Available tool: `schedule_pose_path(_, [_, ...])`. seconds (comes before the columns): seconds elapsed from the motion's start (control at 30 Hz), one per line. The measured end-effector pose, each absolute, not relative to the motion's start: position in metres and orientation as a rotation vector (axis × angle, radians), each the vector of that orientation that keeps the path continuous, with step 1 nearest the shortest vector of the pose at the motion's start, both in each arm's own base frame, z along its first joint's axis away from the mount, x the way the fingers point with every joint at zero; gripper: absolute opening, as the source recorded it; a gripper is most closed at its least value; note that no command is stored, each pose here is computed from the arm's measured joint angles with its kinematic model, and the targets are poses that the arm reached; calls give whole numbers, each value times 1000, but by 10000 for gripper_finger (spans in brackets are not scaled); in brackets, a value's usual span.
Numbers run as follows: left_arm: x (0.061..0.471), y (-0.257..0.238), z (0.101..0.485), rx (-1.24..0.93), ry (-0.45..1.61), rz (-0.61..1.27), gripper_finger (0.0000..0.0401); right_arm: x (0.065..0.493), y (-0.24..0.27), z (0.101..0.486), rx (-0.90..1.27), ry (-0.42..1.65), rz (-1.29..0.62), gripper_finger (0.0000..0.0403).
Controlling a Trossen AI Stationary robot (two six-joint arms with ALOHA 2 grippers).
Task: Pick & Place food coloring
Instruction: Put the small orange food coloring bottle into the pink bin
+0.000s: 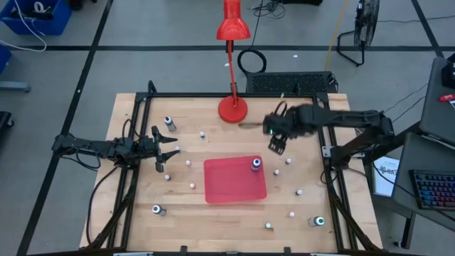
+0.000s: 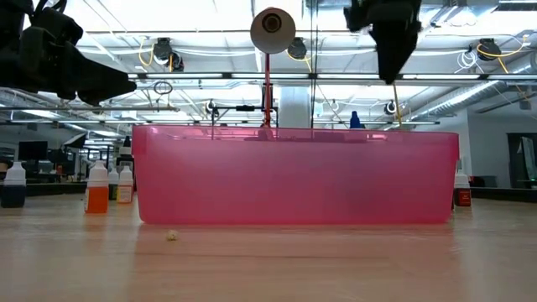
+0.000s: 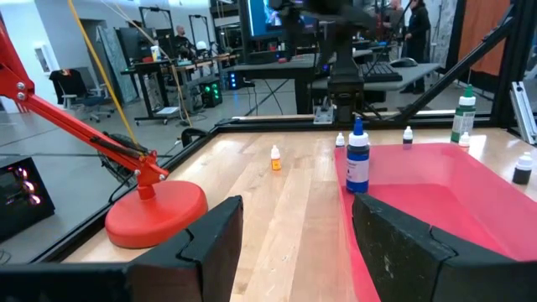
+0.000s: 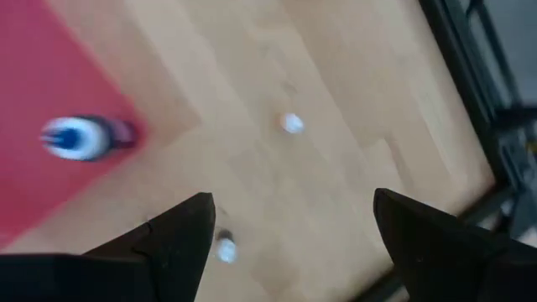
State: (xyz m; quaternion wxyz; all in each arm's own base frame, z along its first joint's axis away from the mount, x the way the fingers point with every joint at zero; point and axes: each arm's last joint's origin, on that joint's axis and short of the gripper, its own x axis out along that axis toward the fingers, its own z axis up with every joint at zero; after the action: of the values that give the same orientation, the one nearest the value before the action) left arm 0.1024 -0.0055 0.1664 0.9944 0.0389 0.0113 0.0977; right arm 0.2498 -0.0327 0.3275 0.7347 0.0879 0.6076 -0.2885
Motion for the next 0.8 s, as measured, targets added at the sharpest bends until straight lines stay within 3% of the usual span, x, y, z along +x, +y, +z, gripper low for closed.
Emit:
schedule_pose_path(0.3, [102, -6, 166, 78, 23, 196, 225, 251, -96, 307, 224, 1250, -683, 308])
schedule_pose_path(0.8, [102, -6, 166, 78, 23, 196, 225, 246, -121, 208, 335, 1280, -555, 308])
